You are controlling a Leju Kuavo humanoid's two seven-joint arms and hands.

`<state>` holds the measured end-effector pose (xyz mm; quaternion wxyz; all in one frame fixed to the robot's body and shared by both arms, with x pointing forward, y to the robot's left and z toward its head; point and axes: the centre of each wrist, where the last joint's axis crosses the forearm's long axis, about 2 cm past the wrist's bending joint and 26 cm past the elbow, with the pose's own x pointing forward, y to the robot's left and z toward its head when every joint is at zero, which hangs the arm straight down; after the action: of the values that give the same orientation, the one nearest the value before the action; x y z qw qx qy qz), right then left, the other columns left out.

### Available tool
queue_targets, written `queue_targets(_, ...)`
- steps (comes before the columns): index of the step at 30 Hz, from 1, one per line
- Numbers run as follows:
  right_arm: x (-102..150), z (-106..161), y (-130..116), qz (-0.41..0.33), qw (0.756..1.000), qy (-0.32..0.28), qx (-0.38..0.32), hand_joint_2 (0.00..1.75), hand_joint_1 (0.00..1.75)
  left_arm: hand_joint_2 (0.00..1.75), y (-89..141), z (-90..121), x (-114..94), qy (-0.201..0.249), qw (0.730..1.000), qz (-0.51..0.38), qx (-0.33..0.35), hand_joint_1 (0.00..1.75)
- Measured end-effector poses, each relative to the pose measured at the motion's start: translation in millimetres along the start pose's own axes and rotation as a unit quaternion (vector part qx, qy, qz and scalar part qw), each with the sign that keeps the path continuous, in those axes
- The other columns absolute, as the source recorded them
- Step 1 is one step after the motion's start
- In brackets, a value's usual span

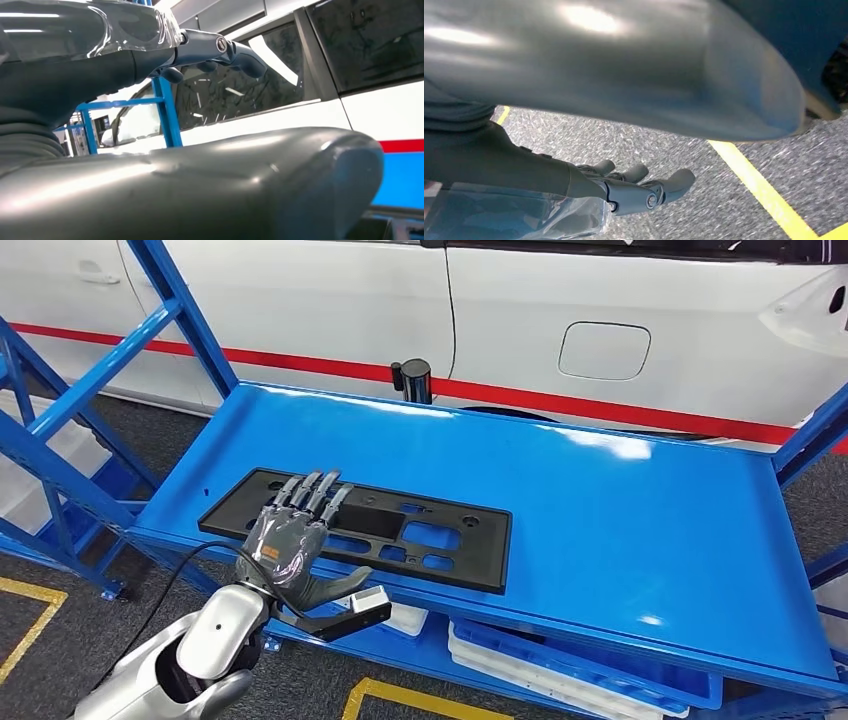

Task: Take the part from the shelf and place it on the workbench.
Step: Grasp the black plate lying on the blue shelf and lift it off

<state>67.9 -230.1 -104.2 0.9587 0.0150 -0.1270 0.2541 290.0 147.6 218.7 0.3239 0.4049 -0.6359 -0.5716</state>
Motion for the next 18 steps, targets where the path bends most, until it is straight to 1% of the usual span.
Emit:
queue_targets(12,0.4,0.0,-0.3,0.000,1.000,-0.001,0.000,0.00,0.00,0.00,1.4,-2.4,-1.5,0.001,1.000,-0.004,0.000,0.00)
queue_targets(18,-0.7,0.1,0.2,0.000,1.000,0.000,0.000,0.00,0.00,0.00,-1.6,-2.3,-1.7,0.001,1.000,-0.006,-0.012,0.00)
